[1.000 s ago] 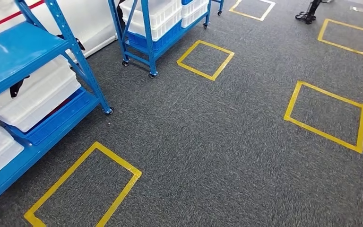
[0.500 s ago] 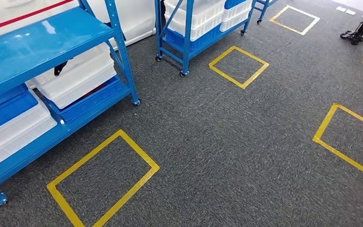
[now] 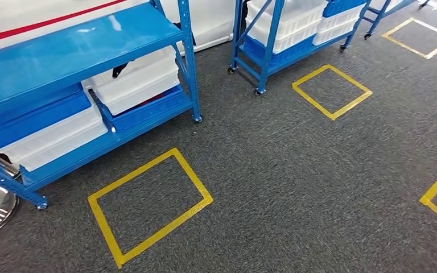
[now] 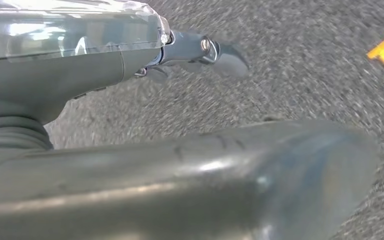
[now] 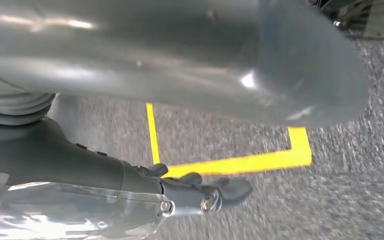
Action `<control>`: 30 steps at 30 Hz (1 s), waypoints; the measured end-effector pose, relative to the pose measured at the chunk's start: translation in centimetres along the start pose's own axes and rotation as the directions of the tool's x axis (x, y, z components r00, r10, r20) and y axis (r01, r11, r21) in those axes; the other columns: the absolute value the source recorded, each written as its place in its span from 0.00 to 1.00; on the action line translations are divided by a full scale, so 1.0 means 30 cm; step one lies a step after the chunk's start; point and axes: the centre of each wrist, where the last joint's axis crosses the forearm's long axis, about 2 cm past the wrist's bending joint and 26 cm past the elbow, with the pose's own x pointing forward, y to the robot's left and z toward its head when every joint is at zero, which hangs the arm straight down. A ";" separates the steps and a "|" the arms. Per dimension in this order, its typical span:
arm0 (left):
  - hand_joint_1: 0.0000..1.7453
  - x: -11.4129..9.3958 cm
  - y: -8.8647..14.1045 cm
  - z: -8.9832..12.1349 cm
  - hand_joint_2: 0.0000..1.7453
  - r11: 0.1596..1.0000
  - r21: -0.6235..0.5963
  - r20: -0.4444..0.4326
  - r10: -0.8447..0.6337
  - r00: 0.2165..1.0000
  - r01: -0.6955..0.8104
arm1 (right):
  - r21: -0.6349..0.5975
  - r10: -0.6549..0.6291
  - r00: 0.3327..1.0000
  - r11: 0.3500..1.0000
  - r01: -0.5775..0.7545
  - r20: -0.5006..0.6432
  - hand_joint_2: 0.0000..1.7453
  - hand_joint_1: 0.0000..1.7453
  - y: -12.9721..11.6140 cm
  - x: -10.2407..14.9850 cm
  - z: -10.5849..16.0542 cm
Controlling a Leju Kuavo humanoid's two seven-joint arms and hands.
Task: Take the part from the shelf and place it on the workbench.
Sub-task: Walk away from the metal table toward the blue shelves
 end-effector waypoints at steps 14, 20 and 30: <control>0.00 -0.002 0.004 0.000 0.00 1.000 0.003 0.003 0.007 1.000 -0.007 | 0.003 0.011 1.000 1.000 -0.011 0.012 0.00 0.00 -0.001 0.016 -0.002; 0.00 0.006 0.003 -0.004 0.00 1.000 0.004 0.006 0.009 1.000 -0.009 | 0.007 0.014 1.000 1.000 -0.014 0.003 0.00 0.00 0.004 0.002 0.001; 0.00 0.001 0.001 -0.001 0.00 1.000 -0.004 0.004 0.019 1.000 -0.019 | 0.008 0.032 0.999 0.999 -0.032 0.009 0.00 0.00 0.008 0.005 0.001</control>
